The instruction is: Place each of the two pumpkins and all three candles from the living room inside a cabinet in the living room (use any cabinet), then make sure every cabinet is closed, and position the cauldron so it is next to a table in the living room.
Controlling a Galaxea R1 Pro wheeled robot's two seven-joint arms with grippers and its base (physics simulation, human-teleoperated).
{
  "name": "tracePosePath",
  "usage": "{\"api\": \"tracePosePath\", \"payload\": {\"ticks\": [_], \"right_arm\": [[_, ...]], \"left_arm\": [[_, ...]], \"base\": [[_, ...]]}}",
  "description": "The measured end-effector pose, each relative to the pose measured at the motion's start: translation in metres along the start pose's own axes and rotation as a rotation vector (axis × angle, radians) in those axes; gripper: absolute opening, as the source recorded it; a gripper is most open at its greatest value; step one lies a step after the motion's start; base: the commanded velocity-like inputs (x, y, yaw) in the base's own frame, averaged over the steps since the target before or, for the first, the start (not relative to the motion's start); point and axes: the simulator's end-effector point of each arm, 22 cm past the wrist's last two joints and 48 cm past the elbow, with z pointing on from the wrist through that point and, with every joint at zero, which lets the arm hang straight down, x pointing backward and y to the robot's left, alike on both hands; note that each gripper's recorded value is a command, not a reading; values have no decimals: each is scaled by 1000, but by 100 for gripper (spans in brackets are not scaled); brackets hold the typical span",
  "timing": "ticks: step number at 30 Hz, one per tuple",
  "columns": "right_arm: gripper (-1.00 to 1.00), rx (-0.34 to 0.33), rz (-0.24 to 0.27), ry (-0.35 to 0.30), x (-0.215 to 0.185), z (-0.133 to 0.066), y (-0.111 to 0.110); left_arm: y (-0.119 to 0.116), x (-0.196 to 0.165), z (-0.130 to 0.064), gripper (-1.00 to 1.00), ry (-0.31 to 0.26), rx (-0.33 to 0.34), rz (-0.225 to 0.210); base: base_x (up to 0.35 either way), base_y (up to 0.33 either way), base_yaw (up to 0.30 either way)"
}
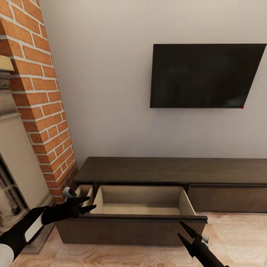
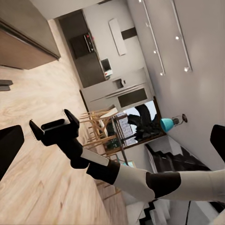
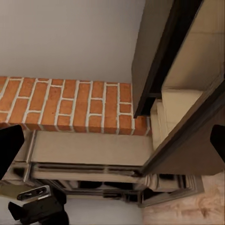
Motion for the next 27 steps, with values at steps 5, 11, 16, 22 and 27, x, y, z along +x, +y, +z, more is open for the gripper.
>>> {"api": "tracePosePath", "payload": {"ticks": [5, 11, 16, 22, 27], "right_arm": [[100, -59, -32, -20, -5, 2, 23], [100, -90, -60, -38, -10, 3, 43], [100, -102, -64, -38, -13, 4, 56], [100, -105, -64, -39, -14, 5, 68], [100, -104, -64, -40, -16, 7, 78]], "left_arm": [[-9, -5, 2, 100, 0, 0, 0], [-20, -11, 4, 100, 0, 1, 0], [-29, -16, 5, 100, 0, -2, 0], [-40, -22, 7, 100, 0, -2, 0], [-49, -26, 8, 100, 0, -3, 0]], "base": [[0, 0, 0], [0, 0, 0], [0, 0, 0], [0, 0, 0], [0, 0, 0]]}}
